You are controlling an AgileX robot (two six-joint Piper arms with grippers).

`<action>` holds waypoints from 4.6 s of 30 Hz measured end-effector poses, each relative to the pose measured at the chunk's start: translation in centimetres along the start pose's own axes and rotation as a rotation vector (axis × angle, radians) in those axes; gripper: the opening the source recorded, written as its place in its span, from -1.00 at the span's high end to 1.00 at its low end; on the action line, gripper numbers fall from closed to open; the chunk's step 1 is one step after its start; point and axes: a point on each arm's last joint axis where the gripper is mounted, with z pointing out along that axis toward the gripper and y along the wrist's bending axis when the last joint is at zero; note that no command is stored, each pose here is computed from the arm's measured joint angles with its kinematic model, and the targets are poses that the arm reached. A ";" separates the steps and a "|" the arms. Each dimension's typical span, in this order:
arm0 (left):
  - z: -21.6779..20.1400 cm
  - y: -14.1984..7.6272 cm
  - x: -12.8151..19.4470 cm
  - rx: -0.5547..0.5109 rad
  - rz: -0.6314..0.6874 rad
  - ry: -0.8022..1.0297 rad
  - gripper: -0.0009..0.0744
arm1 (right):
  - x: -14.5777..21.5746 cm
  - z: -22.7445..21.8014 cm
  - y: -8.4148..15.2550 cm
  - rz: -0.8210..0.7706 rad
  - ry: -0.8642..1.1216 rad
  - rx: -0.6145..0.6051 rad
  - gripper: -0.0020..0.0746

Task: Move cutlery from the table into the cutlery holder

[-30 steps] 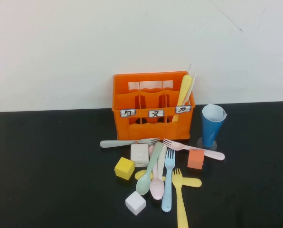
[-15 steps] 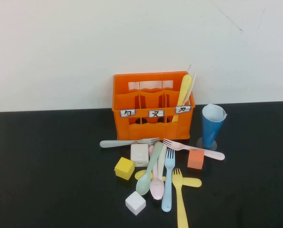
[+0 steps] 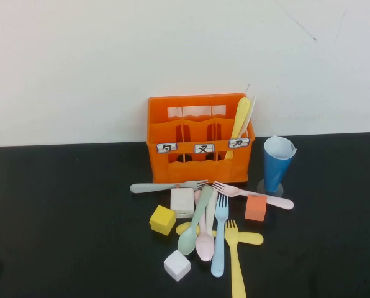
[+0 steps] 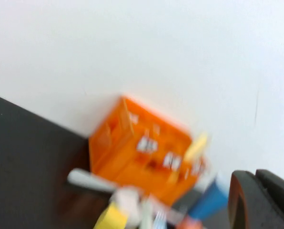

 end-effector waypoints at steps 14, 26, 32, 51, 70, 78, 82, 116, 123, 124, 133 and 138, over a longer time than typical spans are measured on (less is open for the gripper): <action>6.5 -4.2 -6.1 -0.232 0.657 0.781 0.98 | 0.0 0.0 0.0 0.000 0.000 0.000 0.95; 17.5 -7.3 -2.7 -0.106 0.848 1.131 0.98 | 0.0 0.0 0.0 0.000 0.000 0.000 0.95; 22.5 -9.7 1.9 -0.027 0.893 1.257 0.98 | 0.0 0.0 0.0 0.000 0.000 0.000 0.95; 31.2 -10.1 15.0 -0.078 0.834 1.442 0.25 | 0.0 0.0 0.0 -0.002 0.000 0.001 0.95; 34.5 -6.9 22.7 -0.238 0.683 1.445 0.23 | 0.0 0.0 0.0 -0.002 0.000 0.001 0.95; 35.0 -6.1 23.7 -0.267 0.658 1.421 0.23 | 0.0 0.0 0.0 -0.002 0.000 0.001 0.95; 35.1 -6.0 23.7 -0.289 0.648 1.415 0.23 | 0.0 0.0 0.0 -0.002 0.000 0.001 0.95; 32.2 -10.7 19.1 -0.165 0.747 1.290 0.87 | 0.0 0.0 0.0 -0.002 0.000 0.001 0.95; 30.5 -11.2 18.3 0.044 0.978 1.291 0.81 | 0.0 0.0 0.0 -0.002 0.000 0.001 0.95; 30.2 -11.4 18.6 0.104 1.049 1.311 0.75 | 0.0 0.0 0.0 -0.002 0.000 0.001 0.95; 28.7 -11.9 21.6 0.349 1.250 1.389 -0.25 | 0.0 0.0 0.0 -0.002 0.000 0.001 0.95; 28.5 -11.0 23.8 0.378 1.257 1.429 -0.28 | 0.0 0.0 0.0 -0.002 0.000 0.001 0.95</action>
